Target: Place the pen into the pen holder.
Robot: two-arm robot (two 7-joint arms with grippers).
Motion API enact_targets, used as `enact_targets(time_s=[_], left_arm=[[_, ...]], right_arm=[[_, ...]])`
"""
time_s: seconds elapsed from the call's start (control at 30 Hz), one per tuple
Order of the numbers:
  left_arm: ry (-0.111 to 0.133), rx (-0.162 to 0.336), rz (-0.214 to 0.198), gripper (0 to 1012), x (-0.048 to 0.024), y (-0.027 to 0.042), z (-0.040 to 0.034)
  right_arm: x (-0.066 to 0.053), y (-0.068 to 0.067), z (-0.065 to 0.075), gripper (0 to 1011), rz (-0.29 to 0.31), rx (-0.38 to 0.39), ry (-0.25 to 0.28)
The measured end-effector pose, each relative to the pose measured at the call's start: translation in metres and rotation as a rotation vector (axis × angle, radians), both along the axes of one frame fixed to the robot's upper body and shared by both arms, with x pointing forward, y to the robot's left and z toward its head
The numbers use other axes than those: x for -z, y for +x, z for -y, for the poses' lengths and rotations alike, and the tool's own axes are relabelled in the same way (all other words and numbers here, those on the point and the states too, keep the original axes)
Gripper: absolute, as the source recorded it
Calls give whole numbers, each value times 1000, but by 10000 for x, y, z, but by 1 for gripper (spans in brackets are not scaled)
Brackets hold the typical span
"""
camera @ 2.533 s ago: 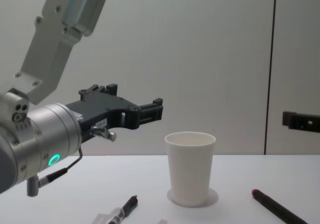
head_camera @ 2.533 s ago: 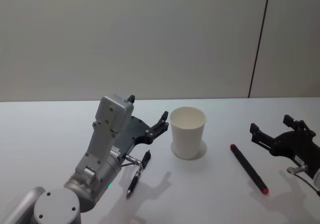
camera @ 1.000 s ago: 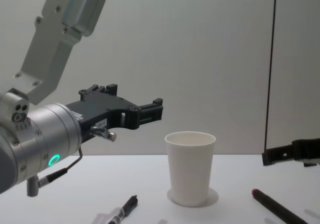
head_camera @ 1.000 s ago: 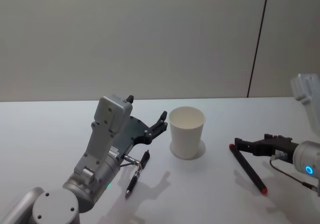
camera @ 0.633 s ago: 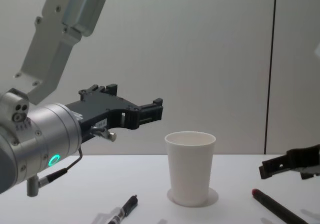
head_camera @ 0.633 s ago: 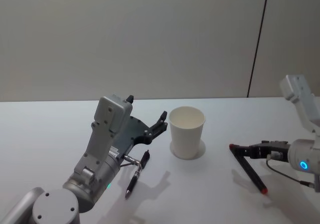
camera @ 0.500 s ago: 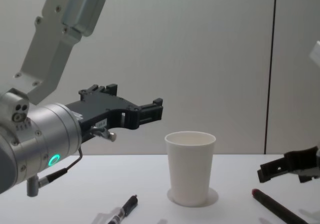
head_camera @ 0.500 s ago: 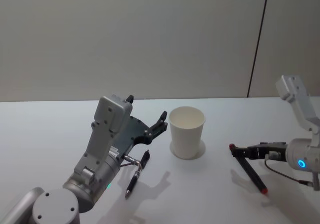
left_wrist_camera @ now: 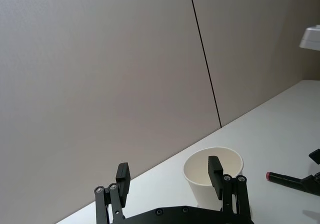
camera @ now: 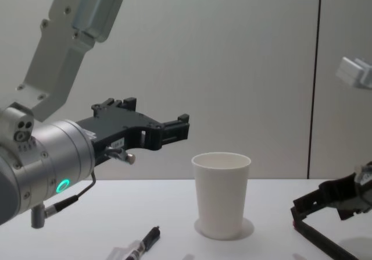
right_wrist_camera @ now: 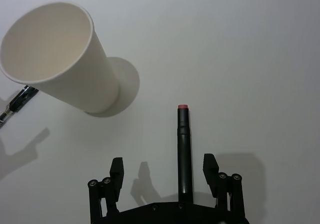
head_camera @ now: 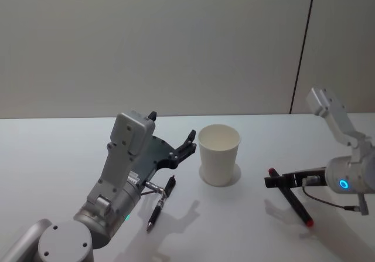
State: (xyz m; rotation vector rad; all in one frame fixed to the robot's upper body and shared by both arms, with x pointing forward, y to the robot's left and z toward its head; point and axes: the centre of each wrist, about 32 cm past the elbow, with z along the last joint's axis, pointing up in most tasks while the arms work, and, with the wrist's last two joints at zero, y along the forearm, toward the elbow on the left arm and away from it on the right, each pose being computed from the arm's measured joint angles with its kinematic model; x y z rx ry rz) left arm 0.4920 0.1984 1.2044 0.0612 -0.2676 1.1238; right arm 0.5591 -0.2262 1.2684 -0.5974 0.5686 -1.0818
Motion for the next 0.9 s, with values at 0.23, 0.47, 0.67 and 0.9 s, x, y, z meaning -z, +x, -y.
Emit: enact_targets(time_s=[0.23, 0.47, 0.67, 0.9], left_arm=[[0, 0, 0, 998, 0, 0, 0], [0, 0, 0, 998, 0, 0, 0], [0, 0, 0, 998, 0, 0, 0], [0, 0, 0, 999, 0, 0, 0]], right_arm=[[-17, 89, -29, 1001, -34, -7, -20], [-15, 176, -27, 1001, -60, -5, -34], [-6, 247, -9, 1001, -76, 0, -46], [7, 320, 4, 1001, -89, 2, -58]])
